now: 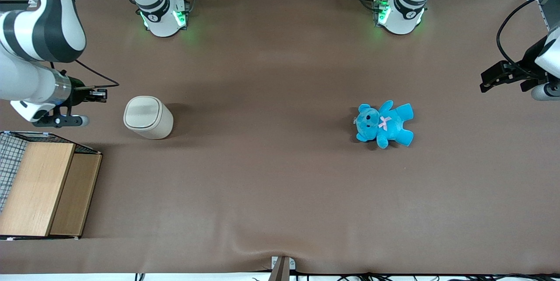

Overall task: Open trash can with right arm
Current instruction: 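Move the right gripper over the white trash can's lid edge, then lower the right gripper onto the lid edge and press it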

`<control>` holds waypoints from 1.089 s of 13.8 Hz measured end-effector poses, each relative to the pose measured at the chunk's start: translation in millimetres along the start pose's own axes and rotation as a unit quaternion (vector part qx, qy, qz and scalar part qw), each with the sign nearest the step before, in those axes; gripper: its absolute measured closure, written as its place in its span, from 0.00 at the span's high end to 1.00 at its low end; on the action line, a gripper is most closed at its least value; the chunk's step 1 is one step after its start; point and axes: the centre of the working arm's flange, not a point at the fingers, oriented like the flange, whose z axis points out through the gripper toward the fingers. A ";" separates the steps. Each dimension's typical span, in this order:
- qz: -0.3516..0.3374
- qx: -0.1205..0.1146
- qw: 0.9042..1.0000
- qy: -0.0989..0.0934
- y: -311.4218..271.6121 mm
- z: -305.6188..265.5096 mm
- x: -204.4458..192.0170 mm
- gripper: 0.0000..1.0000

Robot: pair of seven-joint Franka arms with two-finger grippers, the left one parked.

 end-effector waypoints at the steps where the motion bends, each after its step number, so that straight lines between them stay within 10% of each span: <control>1: 0.000 0.000 1.000 0.000 -0.1 5.3 0.4 0.01; 15: 0.000 0.000 0.999 0.032 -1.1 82.5 4.4 0.01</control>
